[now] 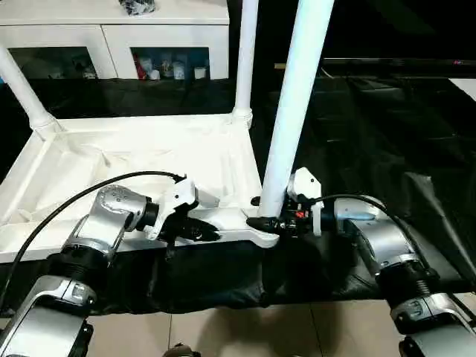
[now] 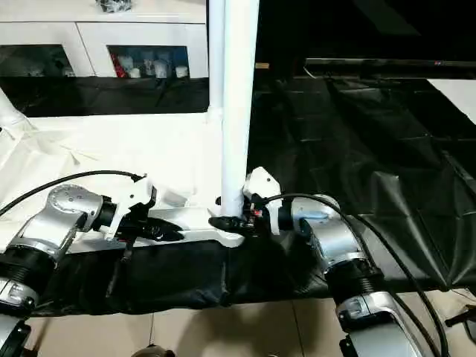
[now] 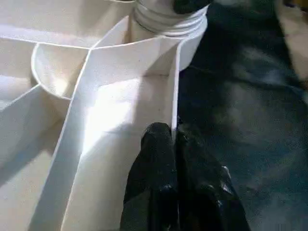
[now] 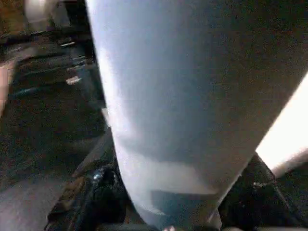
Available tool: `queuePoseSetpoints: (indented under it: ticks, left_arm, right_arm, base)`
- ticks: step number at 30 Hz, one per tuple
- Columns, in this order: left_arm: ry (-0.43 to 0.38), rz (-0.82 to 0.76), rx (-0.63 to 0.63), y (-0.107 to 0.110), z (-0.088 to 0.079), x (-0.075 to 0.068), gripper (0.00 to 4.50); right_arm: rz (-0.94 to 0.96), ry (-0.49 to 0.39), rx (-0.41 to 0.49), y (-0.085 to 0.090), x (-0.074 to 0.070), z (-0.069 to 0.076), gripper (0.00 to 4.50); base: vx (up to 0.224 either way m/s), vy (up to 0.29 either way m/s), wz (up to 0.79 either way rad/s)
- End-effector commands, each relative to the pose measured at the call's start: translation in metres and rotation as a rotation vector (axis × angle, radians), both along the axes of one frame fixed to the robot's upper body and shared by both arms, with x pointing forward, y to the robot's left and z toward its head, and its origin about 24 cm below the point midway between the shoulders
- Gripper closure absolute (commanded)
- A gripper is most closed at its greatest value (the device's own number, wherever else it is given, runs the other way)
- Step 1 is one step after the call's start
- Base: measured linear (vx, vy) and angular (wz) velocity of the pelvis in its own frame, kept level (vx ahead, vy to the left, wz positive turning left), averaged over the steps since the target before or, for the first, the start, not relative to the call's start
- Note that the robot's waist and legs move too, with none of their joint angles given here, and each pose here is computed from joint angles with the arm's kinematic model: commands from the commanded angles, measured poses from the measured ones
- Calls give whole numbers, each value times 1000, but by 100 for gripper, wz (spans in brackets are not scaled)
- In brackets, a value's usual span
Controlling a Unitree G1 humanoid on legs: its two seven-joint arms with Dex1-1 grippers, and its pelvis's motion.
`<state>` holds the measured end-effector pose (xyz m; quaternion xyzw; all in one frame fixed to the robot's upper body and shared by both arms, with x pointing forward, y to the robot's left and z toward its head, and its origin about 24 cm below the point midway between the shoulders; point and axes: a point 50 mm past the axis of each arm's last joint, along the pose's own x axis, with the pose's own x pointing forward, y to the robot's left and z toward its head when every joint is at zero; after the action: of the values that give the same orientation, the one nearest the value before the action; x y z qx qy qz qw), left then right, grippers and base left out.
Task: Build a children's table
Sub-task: Rotate leg to tighten
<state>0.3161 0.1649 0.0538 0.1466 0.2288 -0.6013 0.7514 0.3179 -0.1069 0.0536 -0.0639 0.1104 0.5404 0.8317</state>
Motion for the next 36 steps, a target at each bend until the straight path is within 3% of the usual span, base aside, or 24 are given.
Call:
queuePoseSetpoints:
  ticks: [1,6,7,13,14,24,31,33,36]
  left_arm:
    - [-33,45,-38,-17,5,8,450]
    - [-45,163,-67,-40,-3,10,450]
    - [-42,202,-101,-58,-7,8,450]
    - [-43,185,-124,-81,-10,5,450]
    - [-46,191,-118,-82,-10,6,450]
    - [-57,85,-79,-53,-3,5,450]
    - [-22,-80,-32,-31,2,-1,450]
    - [-22,-94,-22,-29,2,-1,450]
    - [-11,-136,-2,-23,5,-2,450]
  right_arm:
    - [-78,2,-9,16,2,-8,251]
    - [-376,41,26,22,8,-22,253]
    - [-486,77,46,32,8,-28,253]
    - [-481,61,69,61,3,-25,254]
    - [-471,47,79,64,3,-24,219]
    - [-324,-13,74,34,8,-11,107]
    - [83,11,8,13,-8,-2,107]
    - [125,22,-3,10,-10,-2,107]
    - [219,54,-27,5,-13,-1,141]
  base:
    - [0,0,0]
    - [0,0,0]
    - [0,0,0]
    - [0,0,0]
    - [0,0,0]
    - [0,0,0]
    - [0,0,0]
    - [0,0,0]
    - [0,0,0]
